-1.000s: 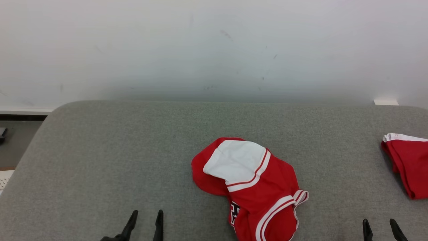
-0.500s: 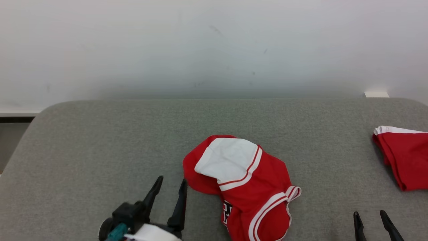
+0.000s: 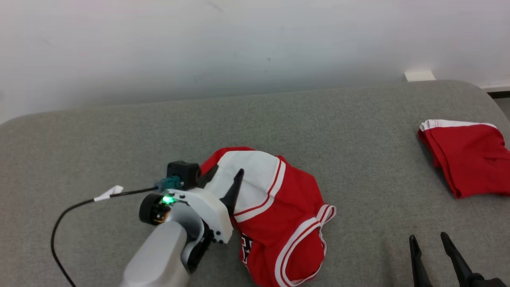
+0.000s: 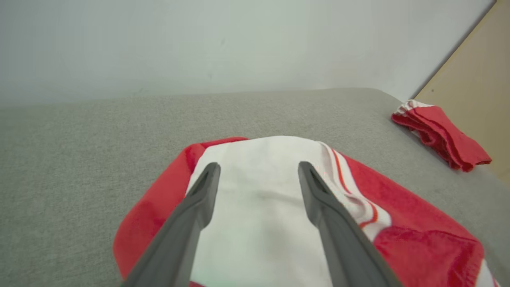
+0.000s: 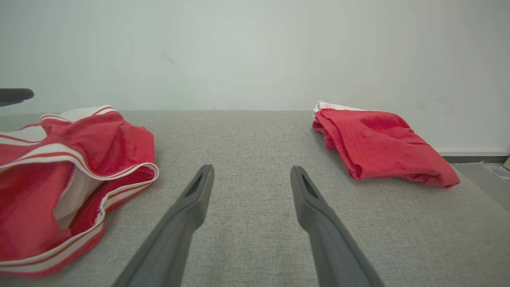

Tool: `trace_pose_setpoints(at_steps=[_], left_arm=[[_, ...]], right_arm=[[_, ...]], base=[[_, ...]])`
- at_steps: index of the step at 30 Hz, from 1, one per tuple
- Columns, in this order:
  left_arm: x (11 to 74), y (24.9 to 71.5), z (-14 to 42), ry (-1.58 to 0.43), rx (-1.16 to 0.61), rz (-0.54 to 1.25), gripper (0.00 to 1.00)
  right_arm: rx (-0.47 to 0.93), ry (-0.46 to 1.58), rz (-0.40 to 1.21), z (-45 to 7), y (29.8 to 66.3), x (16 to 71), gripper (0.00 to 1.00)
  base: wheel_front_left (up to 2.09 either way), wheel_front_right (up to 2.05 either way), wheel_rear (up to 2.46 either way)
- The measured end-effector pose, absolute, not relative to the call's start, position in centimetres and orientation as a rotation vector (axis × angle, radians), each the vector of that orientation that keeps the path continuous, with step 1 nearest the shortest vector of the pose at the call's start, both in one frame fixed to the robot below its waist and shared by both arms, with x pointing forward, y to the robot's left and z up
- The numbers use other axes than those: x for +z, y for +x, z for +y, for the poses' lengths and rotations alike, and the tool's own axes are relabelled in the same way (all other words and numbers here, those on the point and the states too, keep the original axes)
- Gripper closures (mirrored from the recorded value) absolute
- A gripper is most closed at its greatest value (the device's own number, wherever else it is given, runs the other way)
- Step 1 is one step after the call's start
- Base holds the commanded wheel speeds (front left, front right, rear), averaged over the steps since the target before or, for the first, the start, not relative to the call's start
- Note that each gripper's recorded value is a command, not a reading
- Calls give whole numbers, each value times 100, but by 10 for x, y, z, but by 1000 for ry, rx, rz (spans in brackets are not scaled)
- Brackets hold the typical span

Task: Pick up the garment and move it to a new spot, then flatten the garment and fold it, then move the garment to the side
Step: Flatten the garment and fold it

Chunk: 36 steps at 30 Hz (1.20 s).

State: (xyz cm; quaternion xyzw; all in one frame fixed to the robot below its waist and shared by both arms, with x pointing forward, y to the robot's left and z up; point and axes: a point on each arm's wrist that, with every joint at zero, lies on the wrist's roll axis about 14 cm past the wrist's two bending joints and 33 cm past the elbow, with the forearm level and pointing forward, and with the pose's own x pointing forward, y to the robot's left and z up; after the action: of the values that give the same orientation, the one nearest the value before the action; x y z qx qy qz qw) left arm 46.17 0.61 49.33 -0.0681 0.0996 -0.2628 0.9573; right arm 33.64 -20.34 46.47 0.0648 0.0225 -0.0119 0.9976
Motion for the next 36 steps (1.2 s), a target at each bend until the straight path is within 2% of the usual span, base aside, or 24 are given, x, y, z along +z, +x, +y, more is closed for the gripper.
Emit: trace_pose_setpoints(at_steps=[7, 21, 22, 24, 30, 36], left_arm=[[439, 481, 16, -48, -509, 372, 0], [421, 491, 23, -29, -483, 414, 0], [421, 491, 23, -27, -484, 418, 24], [420, 489, 22, -29, -487, 425, 99], [429, 487, 13, -73, -499, 398, 100], [489, 507, 5, -152, -501, 216, 100]], right_arm=[[-58, 132, 79, -212, 337, 455, 0], [-80, 127, 91, -219, 337, 451, 0], [-80, 127, 89, -219, 337, 452, 0], [-78, 127, 89, -219, 337, 452, 0], [-74, 130, 85, -217, 337, 453, 0], [-70, 135, 77, -216, 334, 455, 0]], base=[[0, 0, 0], [0, 0, 0], [0, 0, 0], [0, 0, 0], [0, 0, 0], [0, 0, 0]])
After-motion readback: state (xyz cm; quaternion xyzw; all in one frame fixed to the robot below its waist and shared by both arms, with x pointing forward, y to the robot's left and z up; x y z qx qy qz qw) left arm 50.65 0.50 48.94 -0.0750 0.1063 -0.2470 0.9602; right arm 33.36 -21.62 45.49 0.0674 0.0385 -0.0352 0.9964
